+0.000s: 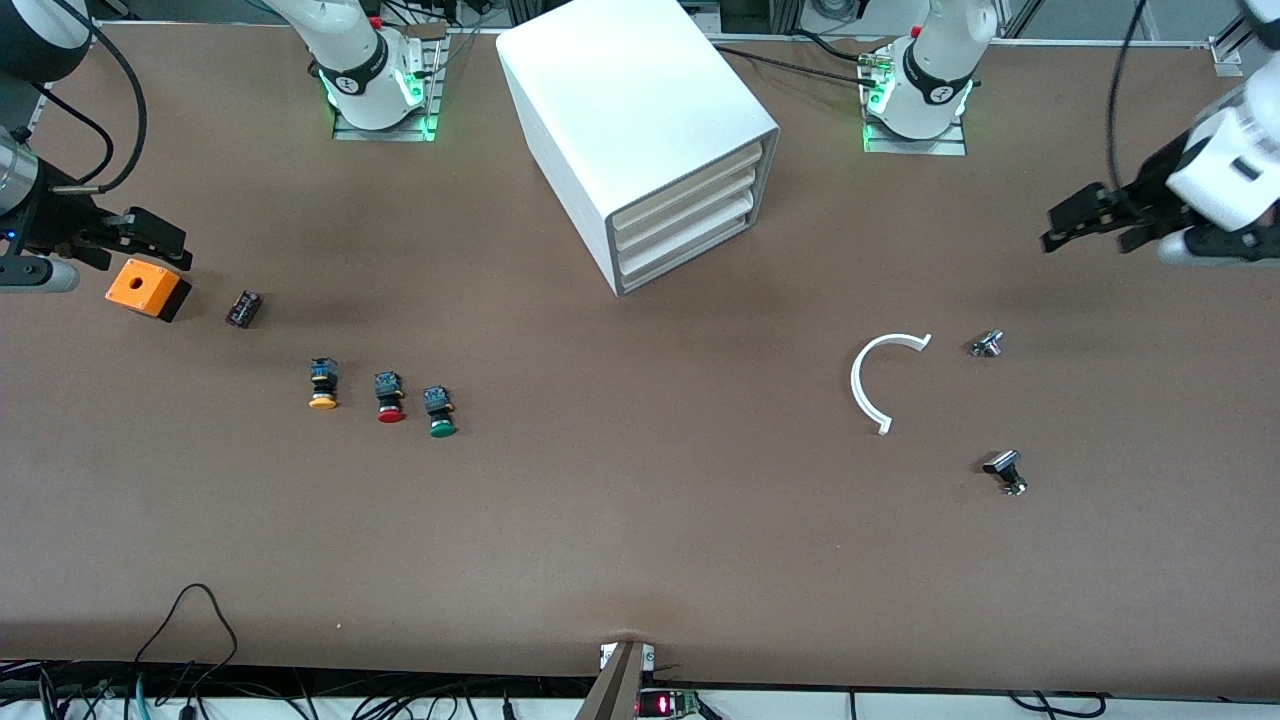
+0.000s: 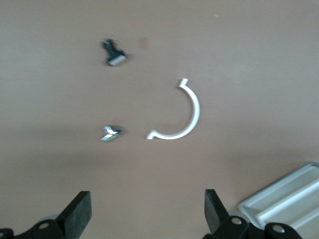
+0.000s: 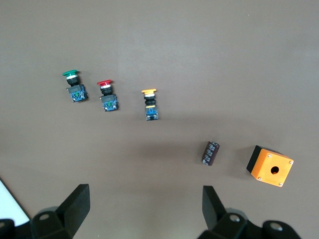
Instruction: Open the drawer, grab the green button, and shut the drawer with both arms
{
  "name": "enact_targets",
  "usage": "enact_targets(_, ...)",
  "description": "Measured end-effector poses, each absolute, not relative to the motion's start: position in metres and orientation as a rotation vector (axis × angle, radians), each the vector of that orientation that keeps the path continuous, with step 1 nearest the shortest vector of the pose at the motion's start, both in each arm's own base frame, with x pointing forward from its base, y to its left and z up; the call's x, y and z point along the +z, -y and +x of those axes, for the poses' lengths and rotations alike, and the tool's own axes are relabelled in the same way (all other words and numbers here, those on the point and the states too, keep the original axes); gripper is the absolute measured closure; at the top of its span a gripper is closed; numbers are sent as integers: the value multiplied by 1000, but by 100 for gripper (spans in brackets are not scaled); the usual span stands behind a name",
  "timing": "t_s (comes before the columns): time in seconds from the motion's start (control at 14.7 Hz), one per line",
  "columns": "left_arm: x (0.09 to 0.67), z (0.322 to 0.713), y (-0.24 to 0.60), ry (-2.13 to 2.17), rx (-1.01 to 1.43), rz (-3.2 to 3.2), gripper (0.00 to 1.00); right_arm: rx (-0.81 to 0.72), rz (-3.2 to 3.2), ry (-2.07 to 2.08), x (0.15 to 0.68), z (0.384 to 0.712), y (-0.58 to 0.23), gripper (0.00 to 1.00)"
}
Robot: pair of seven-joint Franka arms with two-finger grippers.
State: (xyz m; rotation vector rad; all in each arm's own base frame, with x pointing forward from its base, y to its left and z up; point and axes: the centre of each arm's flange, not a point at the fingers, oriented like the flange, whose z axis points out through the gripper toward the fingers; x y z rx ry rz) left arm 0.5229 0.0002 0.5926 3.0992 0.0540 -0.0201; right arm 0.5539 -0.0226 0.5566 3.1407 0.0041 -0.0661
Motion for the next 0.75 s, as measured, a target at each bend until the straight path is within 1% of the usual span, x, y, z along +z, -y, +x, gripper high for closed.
enact_targets(0.14,607,523,1,-33,-3,3142,0,-71,3142,-4,555,549,23,0)
enact_targets(0.48,594,531,3,-19,-65,3147,0,-72,3143,-4,555,543,23,0)
enact_targets(0.75,597,532,3,-17,-70,3147,0,-72,3144,-4,555,543,23,0)
